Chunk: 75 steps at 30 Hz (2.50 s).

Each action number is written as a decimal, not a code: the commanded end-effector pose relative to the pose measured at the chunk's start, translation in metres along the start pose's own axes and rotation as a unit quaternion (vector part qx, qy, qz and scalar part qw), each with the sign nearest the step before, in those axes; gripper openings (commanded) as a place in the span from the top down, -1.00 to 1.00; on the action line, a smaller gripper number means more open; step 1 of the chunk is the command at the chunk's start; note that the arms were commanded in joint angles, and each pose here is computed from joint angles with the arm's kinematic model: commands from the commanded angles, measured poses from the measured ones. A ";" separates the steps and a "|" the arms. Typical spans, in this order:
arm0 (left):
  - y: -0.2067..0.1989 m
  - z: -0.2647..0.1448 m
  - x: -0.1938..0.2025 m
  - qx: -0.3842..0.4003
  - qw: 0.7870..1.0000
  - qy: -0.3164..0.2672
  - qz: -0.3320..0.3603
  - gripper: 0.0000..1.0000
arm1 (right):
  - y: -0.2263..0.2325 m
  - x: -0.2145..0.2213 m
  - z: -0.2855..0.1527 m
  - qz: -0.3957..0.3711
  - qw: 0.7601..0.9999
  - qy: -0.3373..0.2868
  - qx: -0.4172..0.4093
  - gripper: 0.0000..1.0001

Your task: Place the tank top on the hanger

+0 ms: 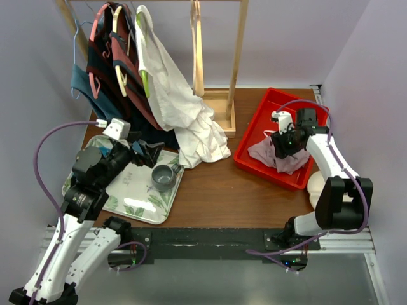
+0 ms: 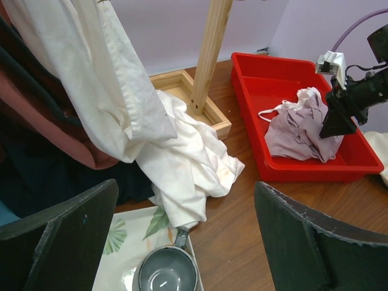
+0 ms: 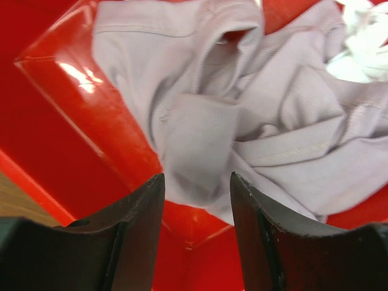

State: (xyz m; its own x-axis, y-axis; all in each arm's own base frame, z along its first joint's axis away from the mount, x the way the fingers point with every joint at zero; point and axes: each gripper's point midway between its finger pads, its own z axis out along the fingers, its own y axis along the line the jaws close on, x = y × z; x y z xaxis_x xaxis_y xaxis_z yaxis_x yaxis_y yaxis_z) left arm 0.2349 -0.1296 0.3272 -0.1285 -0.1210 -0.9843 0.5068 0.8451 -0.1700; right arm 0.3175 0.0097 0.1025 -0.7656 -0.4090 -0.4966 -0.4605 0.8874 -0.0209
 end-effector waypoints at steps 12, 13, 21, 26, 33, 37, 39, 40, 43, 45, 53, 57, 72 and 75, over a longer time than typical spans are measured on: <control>-0.012 0.006 -0.012 0.025 0.999 -0.008 -0.024 -0.99 | 0.001 -0.038 -0.026 -0.048 0.997 -0.056 -0.004 1.00; -0.012 0.006 -0.011 0.027 0.999 -0.007 -0.026 -0.99 | 0.003 -0.047 -0.041 -0.055 0.996 -0.076 -0.001 1.00; -0.019 0.009 -0.017 0.045 0.998 -0.013 -0.039 -0.99 | 0.008 -0.128 -0.176 -0.093 0.966 -0.232 0.057 1.00; -0.022 0.009 -0.016 0.052 0.998 -0.012 -0.044 -0.99 | 0.010 -0.101 -0.136 -0.089 0.981 -0.171 0.027 0.64; -0.021 0.005 -0.013 0.047 0.998 -0.009 -0.044 -1.00 | -0.009 -0.038 -0.040 -0.057 0.995 -0.070 0.041 -0.22; -0.020 0.007 -0.008 0.047 0.998 -0.005 -0.047 -1.00 | -0.018 -0.015 -0.005 -0.048 0.997 -0.023 0.049 -0.17; -0.020 0.008 -0.007 0.047 0.998 -0.003 -0.047 -0.99 | -0.020 -0.006 0.006 -0.048 0.998 -0.007 0.048 0.00; -0.020 0.008 -0.006 0.046 0.998 -0.002 -0.047 -1.00 | -0.018 -0.003 0.009 -0.049 0.998 0.000 0.042 0.59; -0.019 0.006 -0.005 0.044 0.998 0.001 -0.046 -0.99 | -0.007 -0.016 -0.012 -0.057 0.998 -0.030 0.022 1.00; -0.019 0.006 -0.005 0.043 0.998 0.001 -0.045 -0.99 | -0.005 -0.037 -0.044 -0.067 0.995 -0.065 0.031 1.00; -0.035 0.011 -0.018 0.086 0.994 -0.015 -0.065 -0.99 | 0.003 -0.157 -0.247 -0.125 0.936 -0.306 0.122 1.00; -0.045 0.015 -0.019 0.114 0.990 -0.013 -0.076 -1.00 | 0.045 -0.196 -0.311 -0.161 0.898 -0.405 0.051 1.00; -0.085 0.028 -0.002 0.253 0.962 0.037 -0.100 -0.97 | 0.167 -0.253 -0.484 -0.186 0.737 -0.598 -0.256 1.00; -0.083 0.033 0.013 0.254 0.959 0.059 -0.110 -0.95 | 0.174 -0.251 -0.483 -0.152 0.733 -0.583 -0.314 1.00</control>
State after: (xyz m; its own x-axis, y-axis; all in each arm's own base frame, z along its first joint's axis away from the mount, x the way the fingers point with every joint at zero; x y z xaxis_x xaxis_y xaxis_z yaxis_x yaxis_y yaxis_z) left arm 0.2271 -0.2068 0.3289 -0.3358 -0.1983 -0.9208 0.7617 0.5180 -0.3893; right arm 0.2514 0.1481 0.6157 0.1907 0.1008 -0.9764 -0.8416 0.5289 -0.1098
